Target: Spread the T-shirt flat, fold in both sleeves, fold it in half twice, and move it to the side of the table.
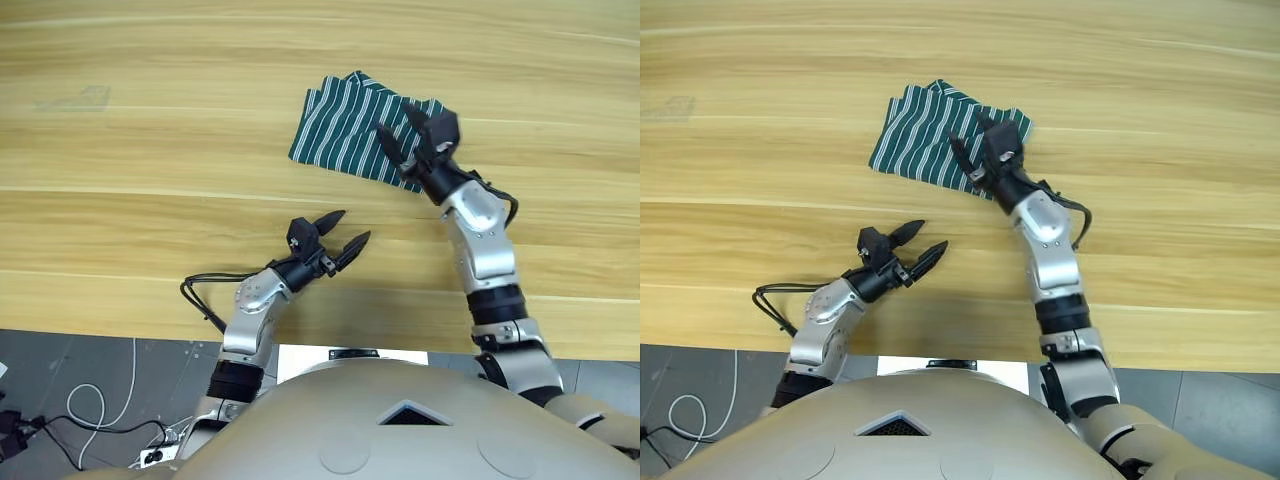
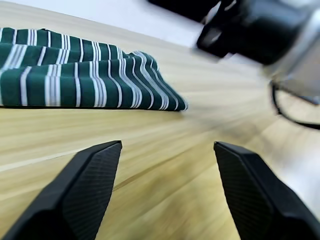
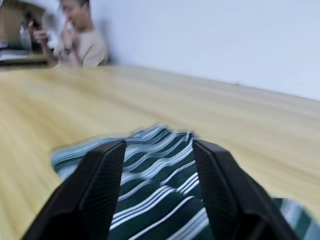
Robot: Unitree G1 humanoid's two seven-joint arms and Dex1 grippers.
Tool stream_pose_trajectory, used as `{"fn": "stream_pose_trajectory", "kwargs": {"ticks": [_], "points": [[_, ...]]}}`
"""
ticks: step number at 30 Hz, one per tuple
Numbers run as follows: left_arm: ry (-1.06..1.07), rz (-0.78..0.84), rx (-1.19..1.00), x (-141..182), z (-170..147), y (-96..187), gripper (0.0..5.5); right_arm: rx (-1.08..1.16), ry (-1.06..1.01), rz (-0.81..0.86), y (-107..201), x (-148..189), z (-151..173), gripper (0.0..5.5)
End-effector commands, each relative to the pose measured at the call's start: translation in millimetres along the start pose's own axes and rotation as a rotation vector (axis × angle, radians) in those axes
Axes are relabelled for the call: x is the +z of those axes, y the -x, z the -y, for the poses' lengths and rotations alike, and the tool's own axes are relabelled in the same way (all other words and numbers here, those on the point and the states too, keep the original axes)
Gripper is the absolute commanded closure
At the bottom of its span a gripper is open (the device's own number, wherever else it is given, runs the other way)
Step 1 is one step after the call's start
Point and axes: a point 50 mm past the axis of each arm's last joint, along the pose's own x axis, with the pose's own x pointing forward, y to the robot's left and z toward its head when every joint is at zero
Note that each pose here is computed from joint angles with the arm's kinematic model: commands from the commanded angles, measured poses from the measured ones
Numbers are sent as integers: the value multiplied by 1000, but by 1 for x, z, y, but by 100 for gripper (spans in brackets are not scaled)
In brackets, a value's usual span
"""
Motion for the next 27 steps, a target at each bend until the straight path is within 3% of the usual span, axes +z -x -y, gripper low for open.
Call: {"fn": "stream_pose_trajectory", "kwargs": {"ticks": [1, 6, 11, 14, 17, 23, 27], "points": [[41, 46, -22, -3, 3, -5, 208, 15, 95, -140, -32, -9, 6, 304], [40, 93, -71, 4, 13, -16, 208, -24, 109, -265, -49, -18, 17, 304], [46, 122, -90, 12, 19, -12, 208, -191, -22, -378, -29, -43, 44, 304], [50, 149, -46, 18, 18, -6, 208, -479, -151, -440, -5, -55, 81, 304], [56, 213, 50, 30, 7, 3, 208, -737, -139, -464, 29, -61, 120, 304], [16, 345, 348, 50, -32, 37, 208, -1077, -94, -435, 91, -54, 180, 304], [34, 419, 481, 57, -46, 55, 208, -1162, -121, -420, 106, -50, 193, 304]]}}
